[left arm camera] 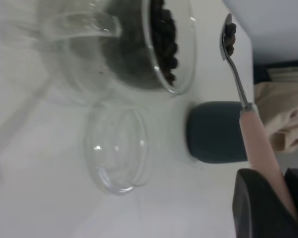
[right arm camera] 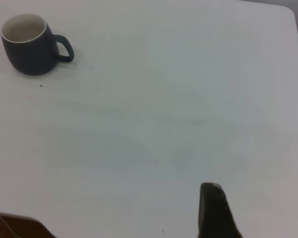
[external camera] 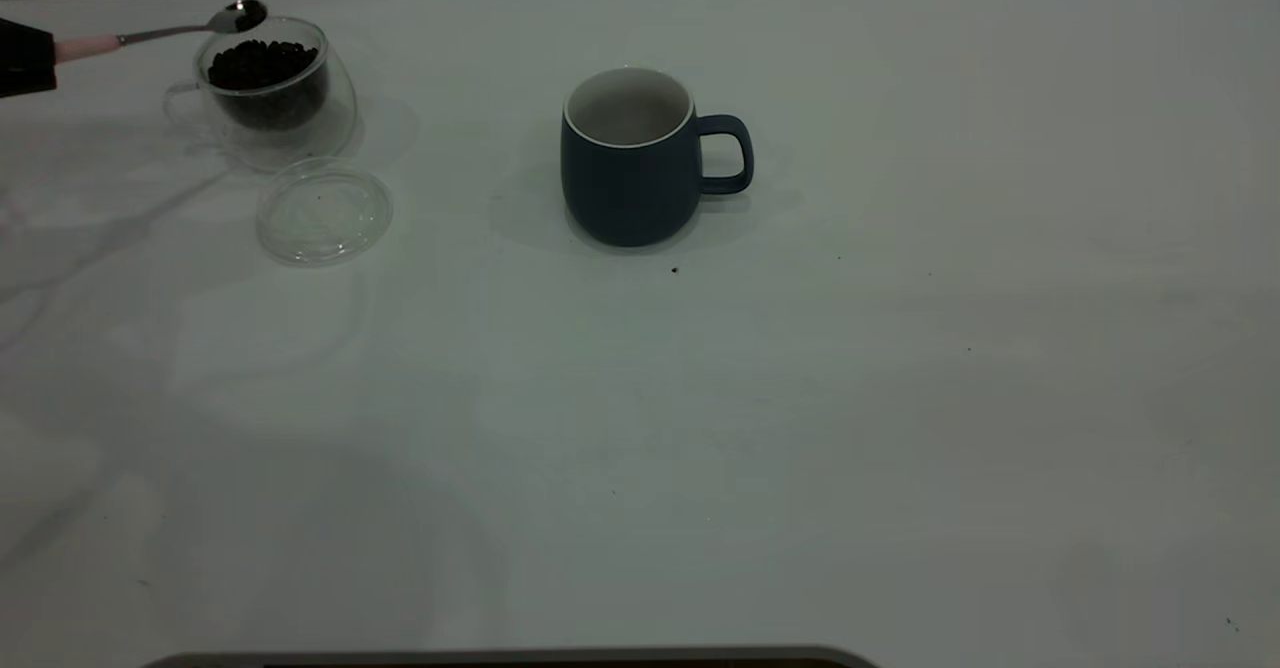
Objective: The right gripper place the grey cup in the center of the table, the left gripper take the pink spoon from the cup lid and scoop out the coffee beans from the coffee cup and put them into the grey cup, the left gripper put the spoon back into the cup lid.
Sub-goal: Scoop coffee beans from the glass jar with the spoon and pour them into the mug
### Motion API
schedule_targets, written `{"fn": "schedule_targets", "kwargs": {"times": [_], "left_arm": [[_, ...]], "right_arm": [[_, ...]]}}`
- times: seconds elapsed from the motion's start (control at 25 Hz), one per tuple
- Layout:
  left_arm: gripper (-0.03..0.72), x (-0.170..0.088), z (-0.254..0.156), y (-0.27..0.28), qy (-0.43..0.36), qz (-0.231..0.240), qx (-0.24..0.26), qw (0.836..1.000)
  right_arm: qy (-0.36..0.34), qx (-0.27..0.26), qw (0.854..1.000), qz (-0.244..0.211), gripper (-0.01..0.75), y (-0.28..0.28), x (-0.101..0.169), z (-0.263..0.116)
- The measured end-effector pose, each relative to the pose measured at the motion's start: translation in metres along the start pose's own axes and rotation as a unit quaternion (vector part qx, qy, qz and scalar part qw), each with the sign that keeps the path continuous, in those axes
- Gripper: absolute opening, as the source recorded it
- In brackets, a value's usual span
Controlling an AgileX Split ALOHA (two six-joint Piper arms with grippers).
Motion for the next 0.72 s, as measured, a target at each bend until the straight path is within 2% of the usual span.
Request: {"fn": "schedule_targets", "kwargs": {"times": [0.44, 0.72], "left_arm": [[0.135, -0.002, -0.001, -0.003, 0.014, -0.002, 0.005, 1.0], [0.135, -0.018, -0.012, -0.04, -0.004, -0.004, 0.052, 0.999]], "right_arm": [[0.0, 0.0, 1.0, 0.0, 0.462, 0.0, 0.0, 0.0], [0.0, 0.0, 1.0, 0.0, 0.462, 0.0, 0.0, 0.0]]}}
Point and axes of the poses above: a point on each arm's last joint axis where the gripper is mounted, y pointing back along that axis away from the gripper, x along the wrist's bending axis when the last joint is at zero, z = x × y, the point moved 3 cm from there along -y, pointing out along that axis toward the gripper, and after that the axes turned 12 degrees about y, right-handed, at the moved point
